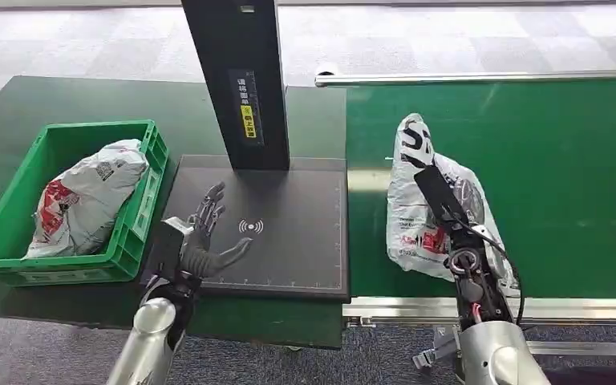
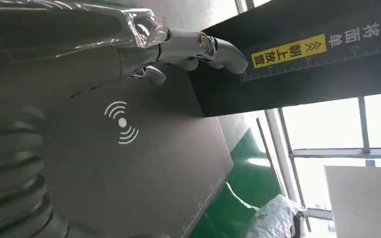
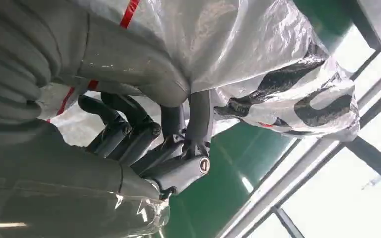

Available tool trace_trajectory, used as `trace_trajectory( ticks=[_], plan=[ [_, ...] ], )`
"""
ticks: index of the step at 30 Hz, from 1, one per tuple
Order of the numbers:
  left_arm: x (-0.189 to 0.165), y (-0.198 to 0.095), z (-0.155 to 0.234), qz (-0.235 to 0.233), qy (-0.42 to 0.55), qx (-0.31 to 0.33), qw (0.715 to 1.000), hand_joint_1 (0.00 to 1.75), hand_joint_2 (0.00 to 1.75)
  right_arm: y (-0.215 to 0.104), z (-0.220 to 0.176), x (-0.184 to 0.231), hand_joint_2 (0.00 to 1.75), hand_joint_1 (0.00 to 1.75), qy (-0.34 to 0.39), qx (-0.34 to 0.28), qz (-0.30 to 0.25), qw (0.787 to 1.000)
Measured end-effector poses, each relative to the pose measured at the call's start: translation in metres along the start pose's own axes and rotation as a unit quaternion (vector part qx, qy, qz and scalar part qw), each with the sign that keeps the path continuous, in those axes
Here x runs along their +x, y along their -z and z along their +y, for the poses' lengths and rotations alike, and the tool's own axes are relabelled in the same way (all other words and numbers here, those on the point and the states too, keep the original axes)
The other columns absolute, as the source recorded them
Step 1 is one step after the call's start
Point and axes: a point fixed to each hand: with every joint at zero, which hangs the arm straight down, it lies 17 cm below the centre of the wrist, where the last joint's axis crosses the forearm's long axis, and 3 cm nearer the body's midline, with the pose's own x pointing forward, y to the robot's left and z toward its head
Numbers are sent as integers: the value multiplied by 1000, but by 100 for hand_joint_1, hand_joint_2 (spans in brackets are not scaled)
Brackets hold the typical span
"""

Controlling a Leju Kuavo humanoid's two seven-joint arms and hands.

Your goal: Moved the parcel from conveyor to table for the left to box.

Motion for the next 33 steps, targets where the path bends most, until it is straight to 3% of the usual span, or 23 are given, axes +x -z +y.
trace_trajectory(
  ticks=[12,16,21,25,28,33],
  plan=[
    [2,0,2,-2,1,3,1000,0,175,-2,-11,13,175,175,3,-19,-18,1000],
    [9,0,8,-21,-1,16,1000,0,175,-5,-42,38,175,175,37,-90,-77,992],
    [47,3,48,-96,28,115,988,0,175,-28,-105,81,175,175,97,-220,-170,956],
    [93,-9,99,-179,79,246,949,0,175,-52,-134,119,175,175,106,-274,-243,924],
    [133,-37,151,-234,92,384,888,0,175,-72,-107,179,175,175,55,-254,-333,907],
    [165,-54,172,-269,75,435,856,0,175,-92,-42,248,175,175,44,-185,-405,894]
  ],
)
